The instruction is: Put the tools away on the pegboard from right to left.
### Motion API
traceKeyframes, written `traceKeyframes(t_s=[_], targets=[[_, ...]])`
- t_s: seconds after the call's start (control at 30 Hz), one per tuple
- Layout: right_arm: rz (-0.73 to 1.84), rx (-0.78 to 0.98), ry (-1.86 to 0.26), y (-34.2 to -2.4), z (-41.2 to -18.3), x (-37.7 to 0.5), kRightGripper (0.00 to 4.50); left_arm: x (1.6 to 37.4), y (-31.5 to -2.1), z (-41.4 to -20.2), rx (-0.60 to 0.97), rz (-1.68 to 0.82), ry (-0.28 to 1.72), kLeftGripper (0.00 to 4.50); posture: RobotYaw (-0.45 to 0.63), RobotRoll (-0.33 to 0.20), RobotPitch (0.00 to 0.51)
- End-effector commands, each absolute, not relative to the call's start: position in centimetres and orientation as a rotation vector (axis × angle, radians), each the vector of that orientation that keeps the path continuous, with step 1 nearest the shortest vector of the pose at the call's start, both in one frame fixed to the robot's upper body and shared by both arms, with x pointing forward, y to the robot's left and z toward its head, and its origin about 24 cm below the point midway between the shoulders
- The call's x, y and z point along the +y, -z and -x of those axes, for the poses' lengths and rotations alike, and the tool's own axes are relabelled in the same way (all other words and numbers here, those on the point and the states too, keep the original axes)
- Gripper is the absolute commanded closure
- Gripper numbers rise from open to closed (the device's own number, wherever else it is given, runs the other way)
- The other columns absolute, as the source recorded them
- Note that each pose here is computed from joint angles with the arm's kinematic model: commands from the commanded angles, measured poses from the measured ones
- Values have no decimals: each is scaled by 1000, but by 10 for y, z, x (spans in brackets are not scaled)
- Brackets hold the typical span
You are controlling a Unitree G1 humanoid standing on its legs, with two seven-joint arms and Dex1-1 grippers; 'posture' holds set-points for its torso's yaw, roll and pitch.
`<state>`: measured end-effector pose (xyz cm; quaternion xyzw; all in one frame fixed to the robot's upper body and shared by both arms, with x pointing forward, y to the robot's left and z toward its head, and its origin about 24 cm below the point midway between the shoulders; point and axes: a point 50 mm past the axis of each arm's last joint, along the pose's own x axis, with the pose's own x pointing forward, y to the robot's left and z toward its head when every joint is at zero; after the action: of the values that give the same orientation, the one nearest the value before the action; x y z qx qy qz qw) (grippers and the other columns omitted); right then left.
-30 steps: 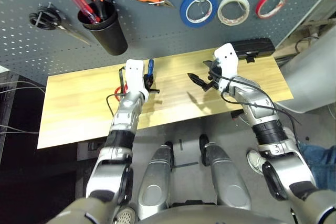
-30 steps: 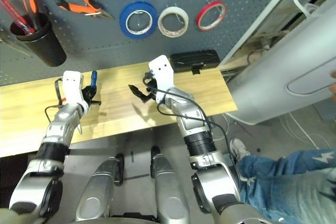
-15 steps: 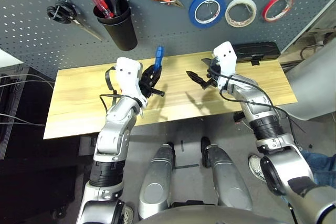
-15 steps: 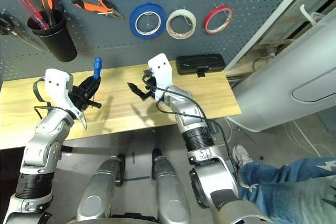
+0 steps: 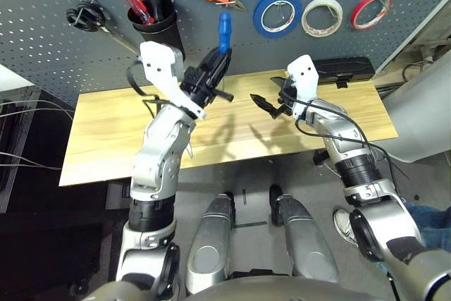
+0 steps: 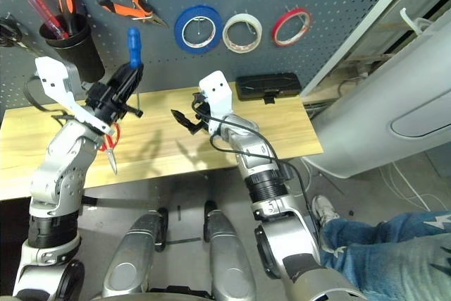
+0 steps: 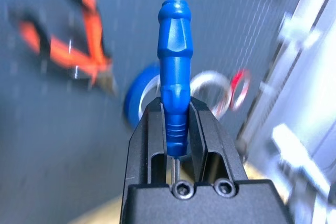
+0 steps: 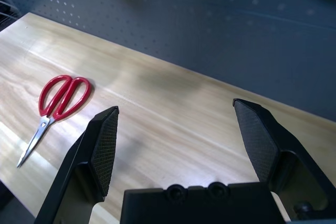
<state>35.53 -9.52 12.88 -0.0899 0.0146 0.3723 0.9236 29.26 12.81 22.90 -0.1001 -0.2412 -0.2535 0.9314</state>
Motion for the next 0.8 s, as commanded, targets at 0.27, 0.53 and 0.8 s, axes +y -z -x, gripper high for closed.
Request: traceKeyframes(t_s=[0.27, 0.53, 0.8], targets=[[161, -5, -778, -133, -358, -90, 0, 170, -301, -295, -804, 150, 299, 4006, 76, 0, 267], [151, -29, -803, -136, -357, -84, 0, 195, -297, -316, -828, 62, 124, 4006, 74, 0, 262], [154, -30, -813, -135, -355, -83, 0, 199, -288, -335, -840, 37, 74, 4006, 69, 0, 258]])
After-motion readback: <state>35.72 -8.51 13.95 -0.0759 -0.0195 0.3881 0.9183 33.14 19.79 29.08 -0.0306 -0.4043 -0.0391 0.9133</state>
